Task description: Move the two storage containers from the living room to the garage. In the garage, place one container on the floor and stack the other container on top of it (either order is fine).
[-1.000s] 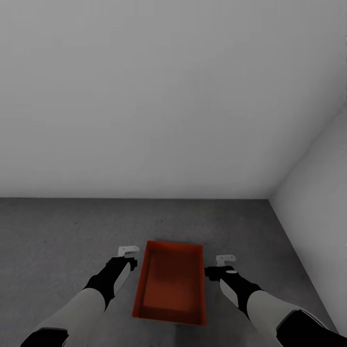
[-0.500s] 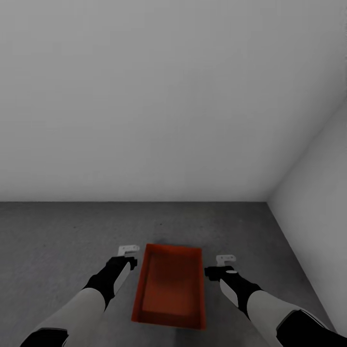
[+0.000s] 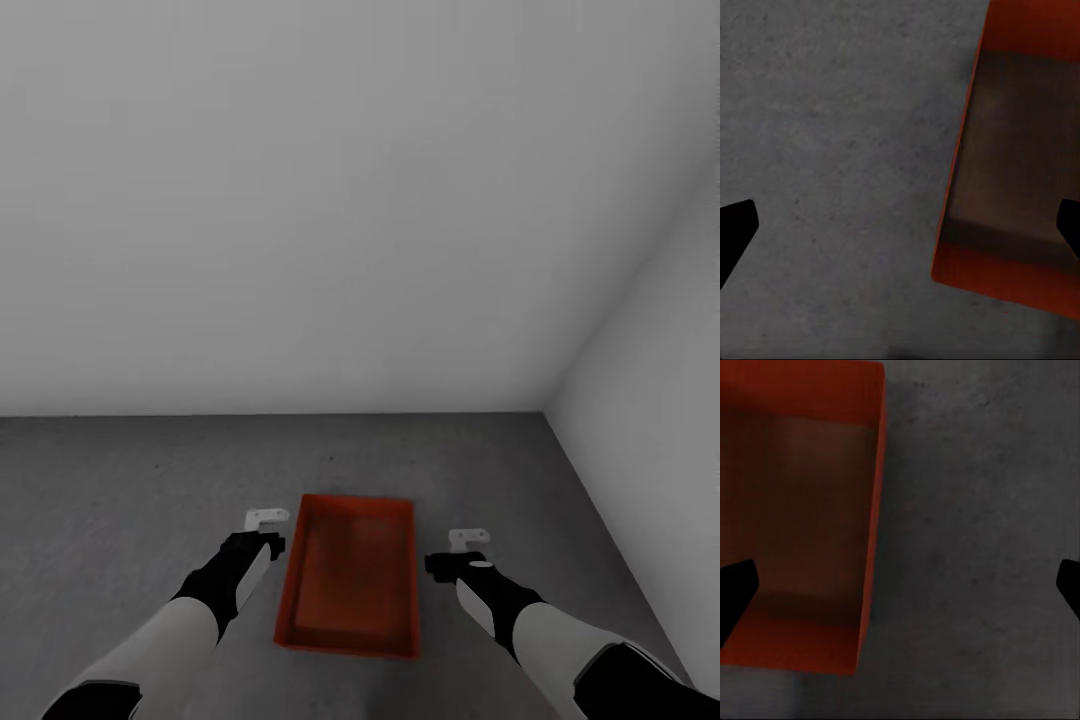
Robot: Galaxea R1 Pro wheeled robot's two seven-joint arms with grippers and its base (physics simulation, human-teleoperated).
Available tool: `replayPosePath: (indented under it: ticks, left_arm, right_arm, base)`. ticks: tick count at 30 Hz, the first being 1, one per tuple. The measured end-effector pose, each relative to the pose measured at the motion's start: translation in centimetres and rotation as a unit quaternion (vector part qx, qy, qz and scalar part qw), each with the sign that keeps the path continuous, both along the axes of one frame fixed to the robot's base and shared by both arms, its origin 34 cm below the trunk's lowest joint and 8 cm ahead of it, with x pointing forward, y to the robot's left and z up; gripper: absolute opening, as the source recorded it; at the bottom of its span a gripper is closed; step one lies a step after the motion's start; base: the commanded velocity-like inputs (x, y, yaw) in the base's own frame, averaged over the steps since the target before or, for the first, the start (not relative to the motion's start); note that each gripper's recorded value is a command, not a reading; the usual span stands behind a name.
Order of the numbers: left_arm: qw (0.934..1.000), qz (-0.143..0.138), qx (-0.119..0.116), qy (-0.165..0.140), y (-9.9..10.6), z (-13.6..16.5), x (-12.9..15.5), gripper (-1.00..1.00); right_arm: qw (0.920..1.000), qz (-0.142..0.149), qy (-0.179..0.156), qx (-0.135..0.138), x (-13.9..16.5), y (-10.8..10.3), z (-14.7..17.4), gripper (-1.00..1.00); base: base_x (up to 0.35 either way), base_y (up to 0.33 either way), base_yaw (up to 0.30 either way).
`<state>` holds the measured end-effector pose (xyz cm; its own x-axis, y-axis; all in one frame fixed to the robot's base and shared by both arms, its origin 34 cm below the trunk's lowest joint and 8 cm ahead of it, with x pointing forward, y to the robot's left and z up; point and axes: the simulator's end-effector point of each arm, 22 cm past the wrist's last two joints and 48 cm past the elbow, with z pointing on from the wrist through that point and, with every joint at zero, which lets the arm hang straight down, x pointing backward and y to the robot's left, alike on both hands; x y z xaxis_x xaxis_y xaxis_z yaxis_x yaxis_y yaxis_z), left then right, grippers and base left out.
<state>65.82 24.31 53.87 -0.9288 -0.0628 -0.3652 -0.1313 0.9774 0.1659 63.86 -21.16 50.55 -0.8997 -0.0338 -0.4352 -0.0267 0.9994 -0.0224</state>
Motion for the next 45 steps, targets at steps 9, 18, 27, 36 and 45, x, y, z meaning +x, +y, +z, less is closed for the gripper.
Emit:
replayPosePath:
  ticks: [9, 18, 27, 36, 45]
  left_arm:
    - [1.0, 0.0, 0.0, 0.001, 0.0, 0.0, 0.0, 1.0]
    - [1.0, 0.0, 0.0, -0.005, 0.0, 0.5, 0.2, 1.0]
    - [0.9999, 0.001, 0.0, -0.012, 0.0, 1.2, 0.7, 1.0]
    - [0.9998, 0.001, 0.0, -0.021, 0.0, 2.0, 1.1, 1.0]
    - [0.9997, 0.0, -0.002, -0.023, -0.1, 2.3, 1.2, 1.0]
  right_arm:
    - [1.0, 0.0, 0.0, 0.0, 0.0, 0.0, 0.0, 1.0]
    - [1.0, 0.0, -0.004, -0.001, 0.3, 0.0, 0.4, 1.0]
    - [0.9999, 0.0, -0.011, 0.0, 0.7, 0.0, 1.1, 1.0]
    - [0.9998, 0.0, -0.018, 0.0, 1.2, 0.0, 1.9, 1.0]
    - [0.9998, -0.001, -0.018, -0.002, 1.0, -0.2, 2.1, 1.0]
  base:
    - [-0.338, 0.0, 0.0]
    - [-0.101, 0.0, 0.0]
    - [-0.002, 0.0, 0.0]
    - [0.0, 0.0, 0.0]
    - [0.0, 0.0, 0.0]
